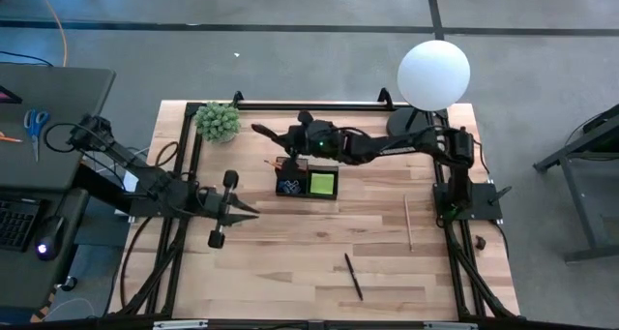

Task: Pick and place office supplies into organizer
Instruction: Put the scissors into the organizer bin

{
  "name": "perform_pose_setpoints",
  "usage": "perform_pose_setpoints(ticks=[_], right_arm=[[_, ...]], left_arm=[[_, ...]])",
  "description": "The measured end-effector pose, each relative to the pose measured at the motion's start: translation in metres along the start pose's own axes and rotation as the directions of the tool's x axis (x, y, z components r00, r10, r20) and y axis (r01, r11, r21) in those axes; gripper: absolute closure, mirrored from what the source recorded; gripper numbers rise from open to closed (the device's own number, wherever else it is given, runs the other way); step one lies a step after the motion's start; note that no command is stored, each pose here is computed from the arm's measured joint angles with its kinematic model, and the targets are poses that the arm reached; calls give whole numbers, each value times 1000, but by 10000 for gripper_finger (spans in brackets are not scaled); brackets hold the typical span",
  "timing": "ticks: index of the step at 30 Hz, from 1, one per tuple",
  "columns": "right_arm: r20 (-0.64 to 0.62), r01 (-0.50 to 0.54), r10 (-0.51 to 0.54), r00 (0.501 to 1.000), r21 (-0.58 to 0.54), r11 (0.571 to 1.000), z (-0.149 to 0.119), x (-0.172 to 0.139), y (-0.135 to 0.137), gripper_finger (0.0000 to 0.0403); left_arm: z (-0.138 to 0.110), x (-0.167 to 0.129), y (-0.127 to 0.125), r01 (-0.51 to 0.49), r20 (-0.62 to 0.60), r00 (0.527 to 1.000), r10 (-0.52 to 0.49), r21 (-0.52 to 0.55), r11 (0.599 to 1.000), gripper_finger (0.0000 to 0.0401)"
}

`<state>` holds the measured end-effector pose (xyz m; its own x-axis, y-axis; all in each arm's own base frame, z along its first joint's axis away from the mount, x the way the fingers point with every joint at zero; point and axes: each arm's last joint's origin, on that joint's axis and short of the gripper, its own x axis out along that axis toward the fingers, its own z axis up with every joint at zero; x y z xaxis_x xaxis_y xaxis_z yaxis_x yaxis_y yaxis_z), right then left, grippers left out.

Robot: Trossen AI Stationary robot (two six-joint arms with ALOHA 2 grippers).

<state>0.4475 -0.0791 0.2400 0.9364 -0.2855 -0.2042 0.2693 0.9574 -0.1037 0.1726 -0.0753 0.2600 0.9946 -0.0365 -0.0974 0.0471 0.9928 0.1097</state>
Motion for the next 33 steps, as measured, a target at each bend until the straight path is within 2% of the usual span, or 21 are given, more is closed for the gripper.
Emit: perform_pose_setpoints(ticks=[2,6,12,18,21,26,33], right_arm=[[0,-5,5,1000,-1,1000,8,-4,1,402],[-51,-22,22,998,-9,1000,4,-7,9,402],[-91,-19,19,996,4,1000,-27,-5,8,402],[-22,-19,22,1000,124,992,-42,-6,-2,402],[-43,-17,23,999,138,990,-52,-7,-1,403],[-8,-22,23,1000,164,986,-50,-7,3,403],[-29,-37,44,999,212,977,-52,-8,8,402]], left_arm=[[5,-1,3,-13,23,1000,13,-5,1000,368],[2,-3,4,-12,-5,1000,12,10,1000,361],[-12,-2,3,-6,-140,990,4,-18,1000,361],[-27,-3,2,-3,-173,985,-1,-24,1000,365],[-38,-3,1,3,-158,987,-11,-48,999,369],[-55,-5,1,13,-103,994,-18,-50,999,376],[-48,-5,1,9,-4,1000,-9,-1,1000,388]])
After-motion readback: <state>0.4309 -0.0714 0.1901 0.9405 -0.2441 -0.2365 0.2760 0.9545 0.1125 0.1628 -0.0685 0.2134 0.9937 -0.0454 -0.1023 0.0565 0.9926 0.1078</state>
